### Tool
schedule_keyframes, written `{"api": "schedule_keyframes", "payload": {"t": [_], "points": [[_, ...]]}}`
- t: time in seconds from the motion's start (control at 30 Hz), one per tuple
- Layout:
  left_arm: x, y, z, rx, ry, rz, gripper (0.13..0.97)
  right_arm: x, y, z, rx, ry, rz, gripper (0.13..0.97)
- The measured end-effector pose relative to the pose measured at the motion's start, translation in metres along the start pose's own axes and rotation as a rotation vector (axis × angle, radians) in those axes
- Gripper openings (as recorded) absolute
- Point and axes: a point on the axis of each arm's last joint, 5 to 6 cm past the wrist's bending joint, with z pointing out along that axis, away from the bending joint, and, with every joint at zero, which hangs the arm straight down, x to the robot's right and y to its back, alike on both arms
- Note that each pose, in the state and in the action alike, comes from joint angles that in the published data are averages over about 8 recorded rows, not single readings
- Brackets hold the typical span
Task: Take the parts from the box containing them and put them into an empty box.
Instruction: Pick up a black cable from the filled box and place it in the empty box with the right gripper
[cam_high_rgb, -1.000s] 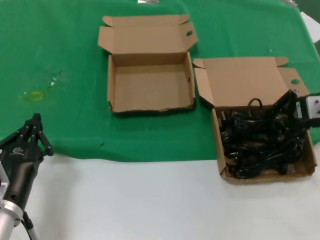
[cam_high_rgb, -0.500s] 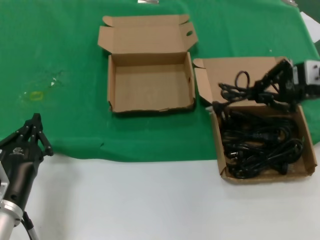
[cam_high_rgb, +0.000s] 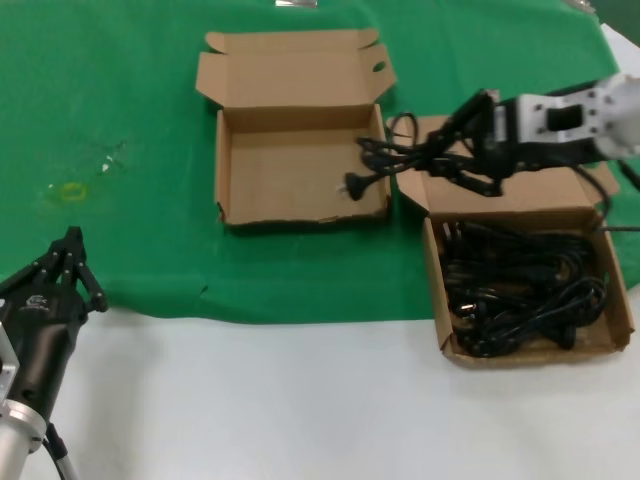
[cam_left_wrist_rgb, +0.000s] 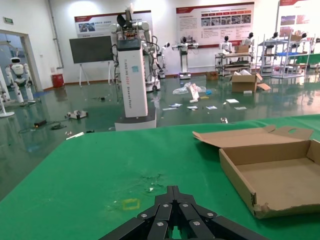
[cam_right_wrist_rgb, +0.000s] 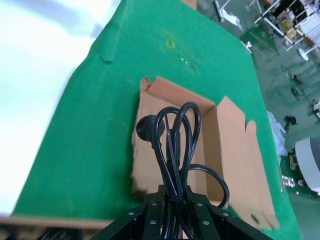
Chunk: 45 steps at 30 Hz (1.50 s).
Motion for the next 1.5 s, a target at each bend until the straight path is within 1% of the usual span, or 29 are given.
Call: {"api": "schedule_keyframes", "payload": {"t": [0.27,0.57,0.73,1.07,1.33,1.5], "points": [[0.0000,0.0000,0.000,0.000,0.000,0.000,0.144,0.008,-0.016,0.047,0.045,0.012,-0.017,0.215],[0.0000,0.0000,0.000,0.000,0.000,0.000,0.144,0.018,-0.025,0.095,0.071,0.023,-0.023,0.214],[0.0000,0.0000,0.000,0.000,0.000,0.000,0.144,0.022,-0.031,0.117,0.075,0.040,-0.024,0.214],[0.0000,0.0000,0.000,0.000,0.000,0.000,0.144,0.014,-0.044,0.144,0.041,0.079,-0.015,0.214],[0.0000,0.0000,0.000,0.000,0.000,0.000,0.144,0.005,-0.045,0.153,0.003,0.107,-0.002,0.214],[0.0000,0.0000,0.000,0.000,0.000,0.000,0.144,0.001,-0.046,0.157,-0.006,0.121,0.004,0.214]]}}
